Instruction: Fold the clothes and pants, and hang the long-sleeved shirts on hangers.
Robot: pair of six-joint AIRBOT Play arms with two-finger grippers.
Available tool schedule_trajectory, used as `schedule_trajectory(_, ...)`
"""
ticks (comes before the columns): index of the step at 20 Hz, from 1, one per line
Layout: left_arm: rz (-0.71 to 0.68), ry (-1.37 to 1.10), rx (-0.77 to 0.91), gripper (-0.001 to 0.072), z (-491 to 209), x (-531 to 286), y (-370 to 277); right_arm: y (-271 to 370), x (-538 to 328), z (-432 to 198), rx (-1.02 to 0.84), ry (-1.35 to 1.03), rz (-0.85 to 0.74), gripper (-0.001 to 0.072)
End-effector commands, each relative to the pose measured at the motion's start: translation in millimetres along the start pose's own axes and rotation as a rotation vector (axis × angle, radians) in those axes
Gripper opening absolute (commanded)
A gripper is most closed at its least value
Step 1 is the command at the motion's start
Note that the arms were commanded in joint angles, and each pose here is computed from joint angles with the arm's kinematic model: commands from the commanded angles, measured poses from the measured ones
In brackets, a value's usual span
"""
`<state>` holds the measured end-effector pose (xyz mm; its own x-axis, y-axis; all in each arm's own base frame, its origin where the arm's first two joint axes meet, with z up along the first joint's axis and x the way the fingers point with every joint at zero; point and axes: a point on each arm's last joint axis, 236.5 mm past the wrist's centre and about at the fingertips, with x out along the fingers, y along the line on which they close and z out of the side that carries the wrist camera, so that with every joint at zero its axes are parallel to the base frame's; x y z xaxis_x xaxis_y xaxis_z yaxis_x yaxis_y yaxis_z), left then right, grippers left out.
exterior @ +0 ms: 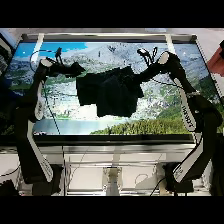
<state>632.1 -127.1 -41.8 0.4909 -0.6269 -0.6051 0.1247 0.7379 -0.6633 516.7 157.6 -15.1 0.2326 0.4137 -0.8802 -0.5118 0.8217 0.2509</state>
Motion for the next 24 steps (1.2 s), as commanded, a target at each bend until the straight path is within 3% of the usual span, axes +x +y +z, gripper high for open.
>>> schedule_trajectory(1, 0.072, 0.003, 0.071, 0.0434, -9.8, 25.3, 11.9, 3.0, 0.0, -3.5, 0.021, 0.015, 0.013, 0.0436)
schedule_trajectory(7, 0.059, 0.037, 0.105, 0.043, -24.2, 40.5, -2.7, 3.1, 0.0, -3.8, 0.025, 0.017, 0.013, 0.0436)
schedule_trajectory(9, 0.038, 0.064, 0.131, 0.0388, -32.3, 43.8, -11.9, 3.0, 0.0, -3.9, 0.025, 0.017, 0.013, 0.0436)
schedule_trajectory(13, -0.026, 0.045, 0.178, 0.0048, -26.9, 39.3, -38.2, -0.2, -0.1, -7.0, 0.019, 0.03, 0.0, 0.0435)
schedule_trajectory(14, -0.033, 0.041, 0.199, 0.0024, -23.3, 33.3, -45.4, -2.5, -0.2, -9.2, 0.016, 0.039, -0.01, 0.0435)
schedule_trajectory(20, -0.003, -0.053, 0.272, 0.0022, 34.0, -86.7, -66.9, -29.4, -13.2, -22.6, 0.136, 0.052, -0.007, 0.0436)
schedule_trajectory(22, 0.128, -0.034, 0.302, 0.0022, 40.3, -152.2, -47.2, -34.9, -19.4, -25.7, 0.175, 0.044, 0.025, 0.0435)
schedule_trajectory(24, 0.343, 0.006, 0.317, 0.0022, 36.4, -226.5, -13.2, -31.6, -20.5, -21.3, 0.168, 0.024, 0.05, 0.0435)
